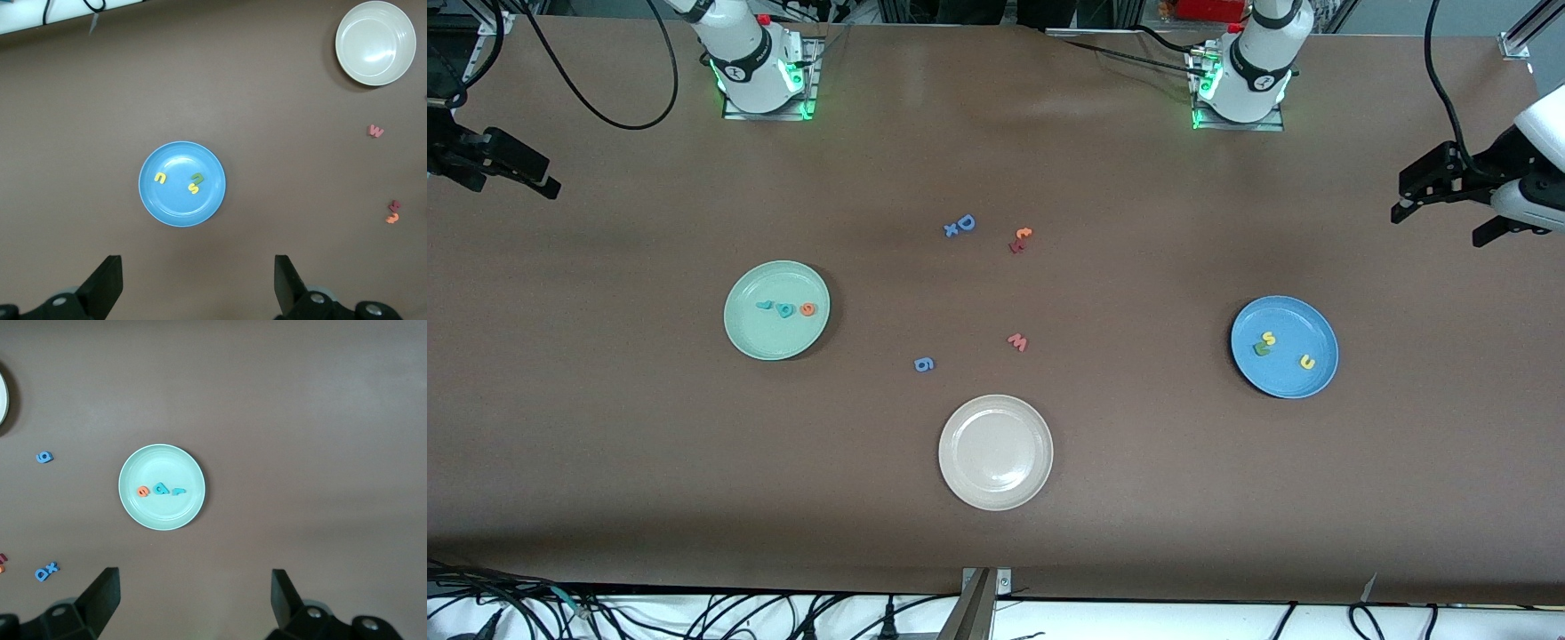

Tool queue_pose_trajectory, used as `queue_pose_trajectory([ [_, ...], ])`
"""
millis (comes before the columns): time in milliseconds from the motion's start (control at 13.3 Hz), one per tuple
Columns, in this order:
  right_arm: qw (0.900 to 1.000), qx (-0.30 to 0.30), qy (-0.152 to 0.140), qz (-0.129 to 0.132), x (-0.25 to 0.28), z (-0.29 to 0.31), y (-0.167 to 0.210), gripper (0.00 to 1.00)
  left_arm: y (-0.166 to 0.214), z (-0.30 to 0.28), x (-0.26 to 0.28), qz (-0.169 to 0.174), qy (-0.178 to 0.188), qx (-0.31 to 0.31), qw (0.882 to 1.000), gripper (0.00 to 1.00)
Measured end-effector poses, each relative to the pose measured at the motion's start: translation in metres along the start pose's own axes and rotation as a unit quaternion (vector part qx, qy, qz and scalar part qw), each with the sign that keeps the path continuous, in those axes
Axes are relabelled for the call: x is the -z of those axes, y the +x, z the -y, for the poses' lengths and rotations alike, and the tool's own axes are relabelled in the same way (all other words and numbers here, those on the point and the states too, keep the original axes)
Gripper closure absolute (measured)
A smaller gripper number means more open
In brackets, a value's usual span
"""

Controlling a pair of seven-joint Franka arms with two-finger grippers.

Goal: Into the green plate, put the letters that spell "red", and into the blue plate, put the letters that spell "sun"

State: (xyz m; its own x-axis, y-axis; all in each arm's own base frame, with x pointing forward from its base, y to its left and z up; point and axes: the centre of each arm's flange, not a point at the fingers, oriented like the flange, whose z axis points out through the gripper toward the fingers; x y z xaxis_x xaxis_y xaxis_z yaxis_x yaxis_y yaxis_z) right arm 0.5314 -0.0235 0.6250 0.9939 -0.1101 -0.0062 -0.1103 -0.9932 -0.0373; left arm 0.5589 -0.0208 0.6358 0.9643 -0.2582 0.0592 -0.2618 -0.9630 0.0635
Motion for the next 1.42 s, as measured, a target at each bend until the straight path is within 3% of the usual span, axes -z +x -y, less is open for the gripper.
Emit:
queue_pose_trajectory([
  [525,1.0,0.004,0.0,-0.03,-0.001,0.007,0.02,0.0,0.002,-0.009,-0.001,0.003,0.006,-0.003,1.0,0.0],
  [1424,0.998,0.023,0.001,-0.053,0.006,0.039,0.02,0.0,0.002,-0.009,-0.001,0.003,0.008,-0.004,1.0,0.0],
])
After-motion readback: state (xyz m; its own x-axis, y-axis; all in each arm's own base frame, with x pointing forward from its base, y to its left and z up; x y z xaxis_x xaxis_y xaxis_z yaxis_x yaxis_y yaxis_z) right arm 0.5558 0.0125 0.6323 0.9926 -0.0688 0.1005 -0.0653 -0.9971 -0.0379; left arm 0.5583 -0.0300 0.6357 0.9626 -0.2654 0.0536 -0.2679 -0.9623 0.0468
